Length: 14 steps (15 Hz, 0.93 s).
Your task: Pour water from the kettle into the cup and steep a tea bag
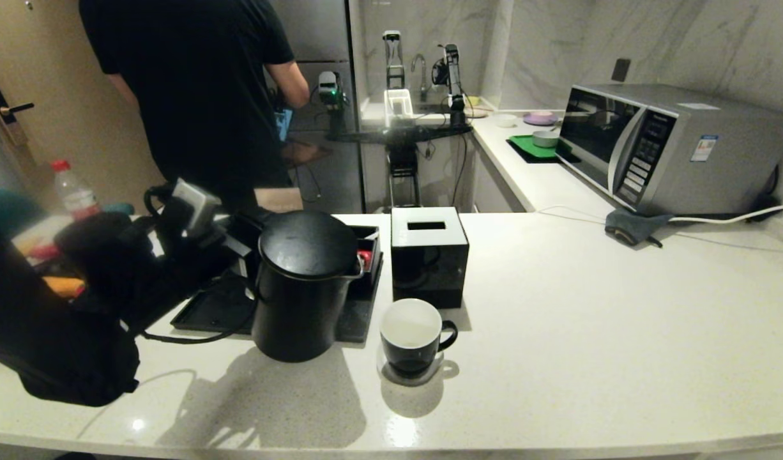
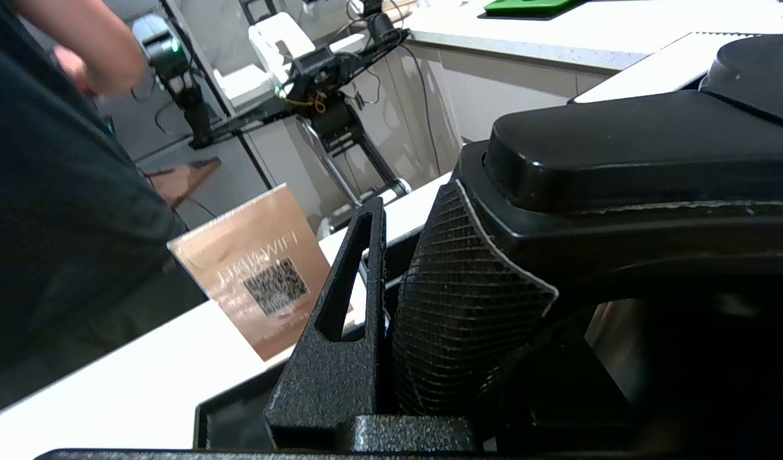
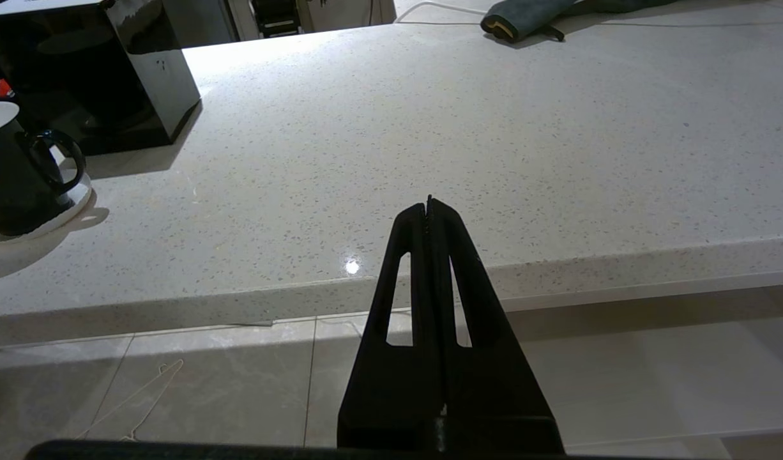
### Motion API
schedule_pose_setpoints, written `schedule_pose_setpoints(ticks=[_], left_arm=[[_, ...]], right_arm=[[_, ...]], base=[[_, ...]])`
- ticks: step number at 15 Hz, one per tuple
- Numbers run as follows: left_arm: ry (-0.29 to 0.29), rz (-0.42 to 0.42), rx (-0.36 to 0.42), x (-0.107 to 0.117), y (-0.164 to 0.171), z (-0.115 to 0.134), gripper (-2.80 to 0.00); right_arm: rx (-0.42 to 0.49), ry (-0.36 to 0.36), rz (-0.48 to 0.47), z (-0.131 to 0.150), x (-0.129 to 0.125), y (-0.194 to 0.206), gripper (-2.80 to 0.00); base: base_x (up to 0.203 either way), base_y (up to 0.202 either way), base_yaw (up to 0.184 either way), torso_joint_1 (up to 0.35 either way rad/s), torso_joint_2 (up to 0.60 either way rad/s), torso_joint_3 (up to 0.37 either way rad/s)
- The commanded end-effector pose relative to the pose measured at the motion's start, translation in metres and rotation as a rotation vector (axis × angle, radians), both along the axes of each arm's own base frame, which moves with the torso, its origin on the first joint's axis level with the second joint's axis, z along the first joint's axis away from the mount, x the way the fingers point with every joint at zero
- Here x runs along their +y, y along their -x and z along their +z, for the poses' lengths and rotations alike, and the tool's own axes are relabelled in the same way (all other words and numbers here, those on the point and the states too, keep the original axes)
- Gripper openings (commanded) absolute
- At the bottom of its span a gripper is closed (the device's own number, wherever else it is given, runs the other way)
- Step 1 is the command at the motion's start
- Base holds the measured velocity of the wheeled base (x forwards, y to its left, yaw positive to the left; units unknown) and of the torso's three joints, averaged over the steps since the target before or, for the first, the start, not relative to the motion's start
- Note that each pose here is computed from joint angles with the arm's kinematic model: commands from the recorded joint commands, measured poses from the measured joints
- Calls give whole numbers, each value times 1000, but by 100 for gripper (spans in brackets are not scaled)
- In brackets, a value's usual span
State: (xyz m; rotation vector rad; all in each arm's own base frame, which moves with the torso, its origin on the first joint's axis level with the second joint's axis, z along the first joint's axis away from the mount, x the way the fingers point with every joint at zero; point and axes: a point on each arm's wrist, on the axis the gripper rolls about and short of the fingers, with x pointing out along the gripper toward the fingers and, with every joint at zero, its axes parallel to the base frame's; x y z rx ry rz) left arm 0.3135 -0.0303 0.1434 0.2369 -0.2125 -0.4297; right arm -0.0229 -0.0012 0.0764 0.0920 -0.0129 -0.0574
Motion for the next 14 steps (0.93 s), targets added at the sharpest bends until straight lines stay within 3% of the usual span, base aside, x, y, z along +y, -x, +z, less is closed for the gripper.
schedule_pose_setpoints(ticks=[1, 14], left_arm=[[-5, -9, -55, -3, -2, 6, -280], [-96, -27, -64, -16, -12, 8, -280]], right_arm=[[1, 0, 0, 0, 0, 0, -280], [1, 0, 0, 0, 0, 0, -280]], base=[[0, 0, 0, 0, 0, 0], [0, 0, 0, 0, 0, 0]])
